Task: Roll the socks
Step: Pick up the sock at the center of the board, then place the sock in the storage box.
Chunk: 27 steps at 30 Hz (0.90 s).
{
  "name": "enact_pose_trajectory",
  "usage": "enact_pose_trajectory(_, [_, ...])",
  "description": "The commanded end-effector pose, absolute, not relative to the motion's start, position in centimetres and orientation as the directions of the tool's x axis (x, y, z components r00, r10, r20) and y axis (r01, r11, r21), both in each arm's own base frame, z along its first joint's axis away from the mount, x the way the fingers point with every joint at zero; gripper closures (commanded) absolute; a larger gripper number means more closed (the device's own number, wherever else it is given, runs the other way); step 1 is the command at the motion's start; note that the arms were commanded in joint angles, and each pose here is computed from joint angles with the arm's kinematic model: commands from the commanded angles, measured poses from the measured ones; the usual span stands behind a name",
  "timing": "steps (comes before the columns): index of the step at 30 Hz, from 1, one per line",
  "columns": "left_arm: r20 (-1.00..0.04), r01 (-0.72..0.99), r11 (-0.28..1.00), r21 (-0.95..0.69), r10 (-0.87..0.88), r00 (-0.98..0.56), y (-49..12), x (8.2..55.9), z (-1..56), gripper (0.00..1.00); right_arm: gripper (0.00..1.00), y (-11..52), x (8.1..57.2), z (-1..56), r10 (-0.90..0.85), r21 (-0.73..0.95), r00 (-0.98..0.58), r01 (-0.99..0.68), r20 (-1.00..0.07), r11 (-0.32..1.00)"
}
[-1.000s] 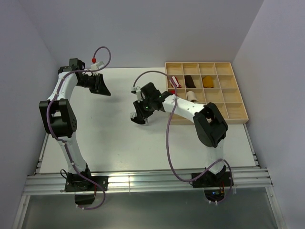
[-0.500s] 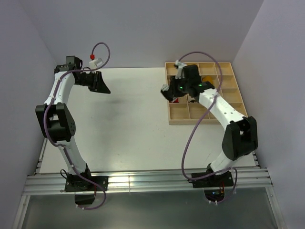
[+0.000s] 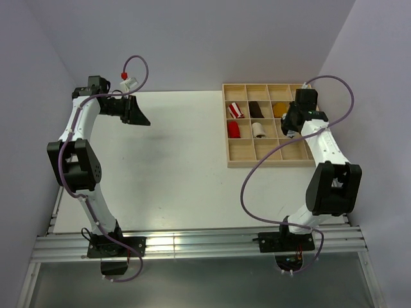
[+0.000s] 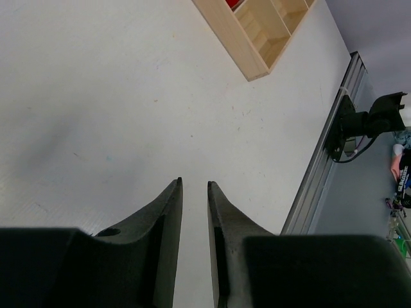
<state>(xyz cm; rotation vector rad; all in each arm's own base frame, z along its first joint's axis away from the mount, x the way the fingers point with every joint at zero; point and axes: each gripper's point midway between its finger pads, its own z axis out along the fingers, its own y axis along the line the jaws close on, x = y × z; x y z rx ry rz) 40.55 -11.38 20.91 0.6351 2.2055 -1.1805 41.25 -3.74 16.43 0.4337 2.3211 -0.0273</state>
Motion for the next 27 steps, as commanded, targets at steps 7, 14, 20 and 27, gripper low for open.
enact_pose_trajectory(7, [-0.730,0.700,0.441,-0.562,0.134,-0.670,-11.7,39.6,24.1,0.72,1.00,-10.4,41.7,13.3,0.349,-0.130,-0.649,0.571,-0.676,0.811])
enact_pose_trajectory(14, [-0.732,0.701,0.442,-0.560,0.133,-0.668,-11.7,39.6,24.2,0.72,1.00,-12.1,43.6,12.3,0.353,-0.198,-0.645,0.622,-0.678,0.757])
enact_pose_trajectory(20, [-0.724,0.694,0.445,-0.566,0.133,-0.676,-11.7,39.8,23.7,0.72,1.00,-13.2,44.5,11.5,0.332,-0.260,-0.657,0.635,-0.677,0.727])
enact_pose_trajectory(27, [-0.714,0.682,0.440,-0.584,0.122,-0.689,-11.8,40.1,23.5,0.72,1.00,-13.3,45.9,9.8,0.328,-0.292,-0.695,0.615,-0.639,0.733])
